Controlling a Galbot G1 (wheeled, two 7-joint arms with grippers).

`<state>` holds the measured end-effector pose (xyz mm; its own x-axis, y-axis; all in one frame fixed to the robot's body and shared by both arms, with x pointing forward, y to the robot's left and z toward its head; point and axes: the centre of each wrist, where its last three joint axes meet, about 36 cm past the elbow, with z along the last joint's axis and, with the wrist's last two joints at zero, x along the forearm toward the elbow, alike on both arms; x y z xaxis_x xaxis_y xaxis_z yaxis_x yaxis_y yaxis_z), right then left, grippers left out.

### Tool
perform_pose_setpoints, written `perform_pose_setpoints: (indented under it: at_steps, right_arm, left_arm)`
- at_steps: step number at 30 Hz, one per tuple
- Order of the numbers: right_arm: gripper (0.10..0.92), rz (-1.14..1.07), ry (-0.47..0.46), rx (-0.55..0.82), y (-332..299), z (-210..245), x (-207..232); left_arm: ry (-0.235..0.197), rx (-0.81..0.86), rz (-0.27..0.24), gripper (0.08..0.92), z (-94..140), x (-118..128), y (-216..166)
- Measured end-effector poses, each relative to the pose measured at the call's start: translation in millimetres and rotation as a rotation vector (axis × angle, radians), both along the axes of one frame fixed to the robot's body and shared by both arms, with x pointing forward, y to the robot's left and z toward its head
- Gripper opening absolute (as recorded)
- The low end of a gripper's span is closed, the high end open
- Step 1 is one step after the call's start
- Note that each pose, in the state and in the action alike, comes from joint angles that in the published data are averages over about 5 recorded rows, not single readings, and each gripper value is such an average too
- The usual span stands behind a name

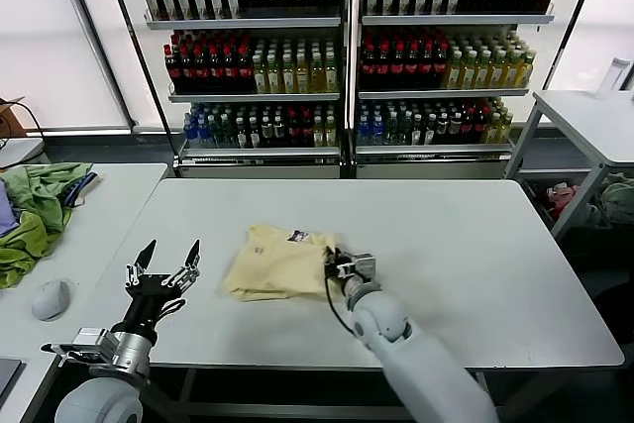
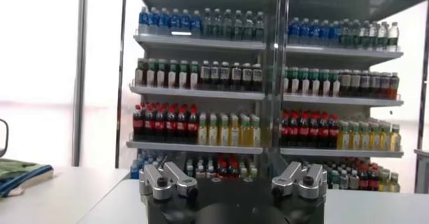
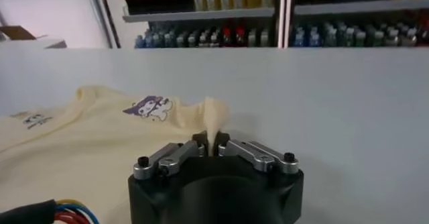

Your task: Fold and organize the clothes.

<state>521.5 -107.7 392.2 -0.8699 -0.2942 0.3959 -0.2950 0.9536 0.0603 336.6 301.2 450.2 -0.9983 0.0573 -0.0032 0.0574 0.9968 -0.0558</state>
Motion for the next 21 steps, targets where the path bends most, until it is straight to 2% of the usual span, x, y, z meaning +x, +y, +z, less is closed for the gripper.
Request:
perform_pose_setpoints:
  at_steps: [6, 13, 21]
  right_arm:
    - [0.191, 0.027, -0.071, -0.147, -47, 16, 36]
    - [0.381, 0.006, -0.182, -0.233, -88, 29, 44]
    - [0.605, -0.054, -0.305, -0.207, -110, 28, -7]
  left_arm:
    - [-0.001, 0.021, -0.014, 0.823, 2, -2, -2]
    - [-0.005, 0.042, -0.026, 0.823, 1, -5, -9]
    - [-0.013, 0.067, -0.035, 0.823, 1, -11, -16]
